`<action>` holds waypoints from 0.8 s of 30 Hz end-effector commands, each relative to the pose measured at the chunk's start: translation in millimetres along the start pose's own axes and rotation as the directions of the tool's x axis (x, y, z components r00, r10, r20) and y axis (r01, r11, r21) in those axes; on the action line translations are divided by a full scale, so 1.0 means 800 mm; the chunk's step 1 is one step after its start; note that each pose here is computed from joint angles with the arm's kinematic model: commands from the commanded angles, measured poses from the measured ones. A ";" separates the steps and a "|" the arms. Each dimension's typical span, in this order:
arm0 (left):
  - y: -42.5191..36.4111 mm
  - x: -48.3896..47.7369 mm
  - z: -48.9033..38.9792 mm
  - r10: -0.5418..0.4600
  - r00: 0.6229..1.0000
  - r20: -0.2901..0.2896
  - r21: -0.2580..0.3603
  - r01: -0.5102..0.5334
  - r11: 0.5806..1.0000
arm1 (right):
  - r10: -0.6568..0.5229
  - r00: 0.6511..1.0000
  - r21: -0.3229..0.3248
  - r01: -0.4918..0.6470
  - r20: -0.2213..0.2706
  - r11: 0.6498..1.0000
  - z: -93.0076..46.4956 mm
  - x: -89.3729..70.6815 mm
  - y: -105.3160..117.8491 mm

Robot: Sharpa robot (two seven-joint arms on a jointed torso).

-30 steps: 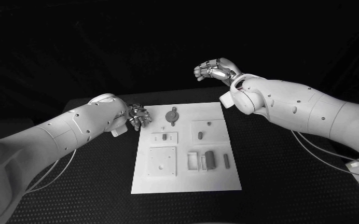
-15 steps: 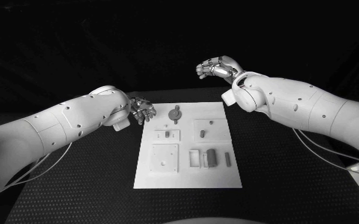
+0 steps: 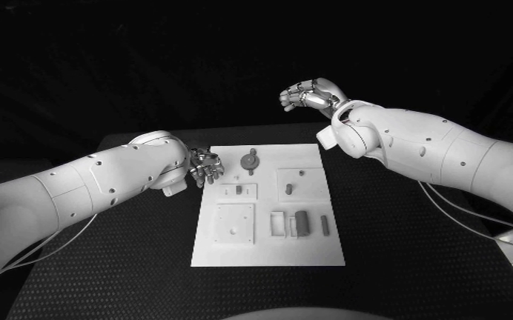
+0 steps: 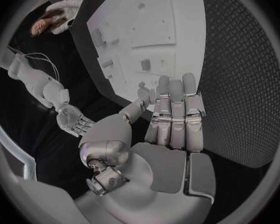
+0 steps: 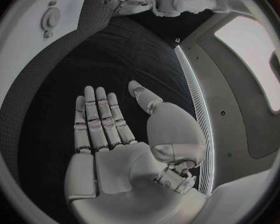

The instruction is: Assemble the parts on the task board

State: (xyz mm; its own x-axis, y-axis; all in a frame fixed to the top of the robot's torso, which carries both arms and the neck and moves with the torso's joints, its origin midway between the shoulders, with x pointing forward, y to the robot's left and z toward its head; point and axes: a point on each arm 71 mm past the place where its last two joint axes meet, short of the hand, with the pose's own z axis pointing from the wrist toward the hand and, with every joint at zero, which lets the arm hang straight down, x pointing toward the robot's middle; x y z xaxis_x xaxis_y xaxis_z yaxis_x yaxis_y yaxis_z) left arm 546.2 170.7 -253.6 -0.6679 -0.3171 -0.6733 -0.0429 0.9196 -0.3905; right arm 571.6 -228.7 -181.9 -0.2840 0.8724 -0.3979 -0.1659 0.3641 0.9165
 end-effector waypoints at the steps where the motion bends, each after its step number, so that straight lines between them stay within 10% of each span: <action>1: 0.0006 0.008 0.002 0.038 0.999 0.017 -0.010 -0.038 0.999 | -0.001 1.000 -0.008 0.001 -0.020 1.000 0.000 0.003 0.001; 24: -0.0042 0.044 0.014 0.073 0.997 -0.017 -0.007 -0.073 0.997 | 0.002 1.000 -0.011 -0.002 -0.028 1.000 0.000 0.007 0.003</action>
State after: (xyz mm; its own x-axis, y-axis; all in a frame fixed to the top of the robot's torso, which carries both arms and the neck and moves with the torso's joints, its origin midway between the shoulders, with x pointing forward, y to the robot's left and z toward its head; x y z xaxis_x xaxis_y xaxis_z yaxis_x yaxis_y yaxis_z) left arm 530.9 156.1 -283.6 -0.6868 -0.2549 -0.6807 -0.0099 0.9397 -0.3419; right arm 570.7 -225.5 -182.0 -0.2938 0.8703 -0.3952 -0.1670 0.3604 0.9177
